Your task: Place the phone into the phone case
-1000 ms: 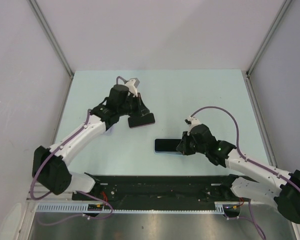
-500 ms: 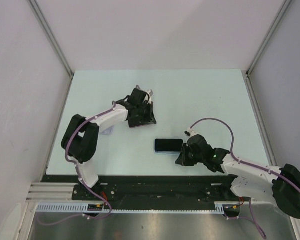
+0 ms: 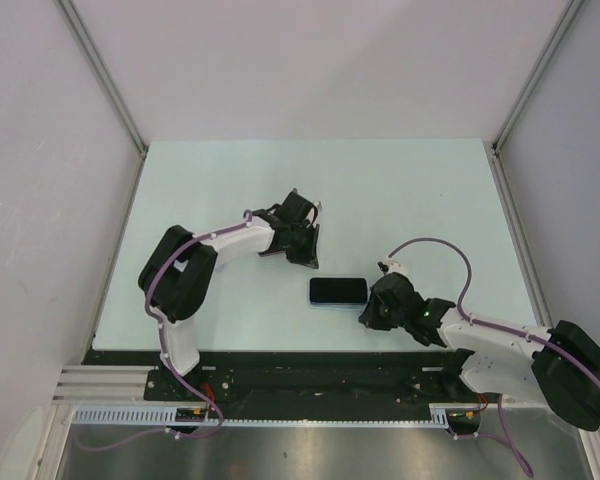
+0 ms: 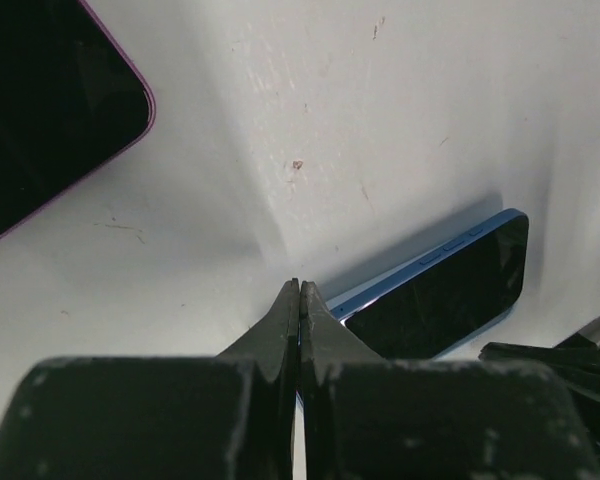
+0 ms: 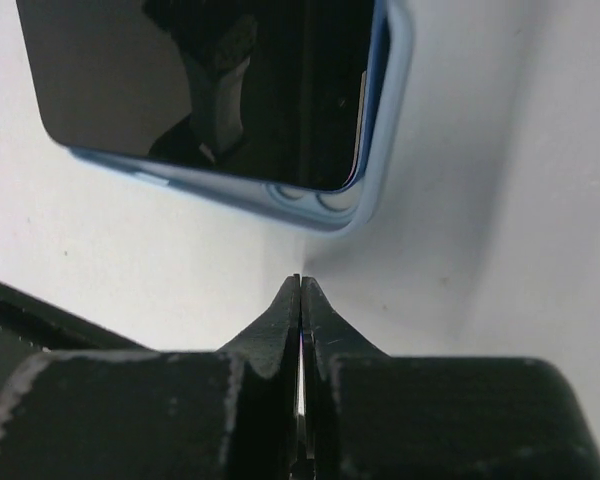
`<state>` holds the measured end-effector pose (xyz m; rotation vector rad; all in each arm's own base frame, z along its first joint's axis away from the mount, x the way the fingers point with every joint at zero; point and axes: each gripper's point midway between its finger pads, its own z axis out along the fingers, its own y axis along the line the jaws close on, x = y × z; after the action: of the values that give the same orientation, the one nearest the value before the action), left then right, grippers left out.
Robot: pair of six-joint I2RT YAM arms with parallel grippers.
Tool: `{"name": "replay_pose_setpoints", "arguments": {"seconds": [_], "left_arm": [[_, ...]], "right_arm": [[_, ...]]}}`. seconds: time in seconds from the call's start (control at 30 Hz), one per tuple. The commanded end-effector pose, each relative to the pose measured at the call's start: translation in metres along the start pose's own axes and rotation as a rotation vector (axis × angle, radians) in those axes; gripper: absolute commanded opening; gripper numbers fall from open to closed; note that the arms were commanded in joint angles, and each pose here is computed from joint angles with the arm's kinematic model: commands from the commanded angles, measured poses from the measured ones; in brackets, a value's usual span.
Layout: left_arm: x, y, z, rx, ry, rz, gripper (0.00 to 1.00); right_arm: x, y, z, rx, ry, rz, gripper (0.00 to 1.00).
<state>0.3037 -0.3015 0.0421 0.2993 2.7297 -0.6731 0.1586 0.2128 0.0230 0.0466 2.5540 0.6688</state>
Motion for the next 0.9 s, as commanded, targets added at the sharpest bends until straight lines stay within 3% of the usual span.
{"name": "replay_pose_setpoints", "arguments": {"seconds": [0.0,0.2,0.57,0.87], "left_arm": [[0.012,0.007,-0.007,-0.051,-0.010,0.014,0.00],[0.040,0.023,-0.002,-0.072,0.010,-0.021,0.00],[0.074,-0.012,-0.009,0.079,0.037,-0.031,0.00],[0.094,-0.034,-0.023,0.122,0.032,-0.027,0.00]], "right_arm": [[-0.029,-0.007,0.006,0.040,-0.124,0.026,0.00],[-0.050,-0.015,0.015,0.052,-0.184,0.049,0.00],[-0.095,0.005,0.033,-0.076,-0.263,0.055,0.00],[-0.110,0.020,0.064,-0.121,-0.201,0.028,0.00]]}}
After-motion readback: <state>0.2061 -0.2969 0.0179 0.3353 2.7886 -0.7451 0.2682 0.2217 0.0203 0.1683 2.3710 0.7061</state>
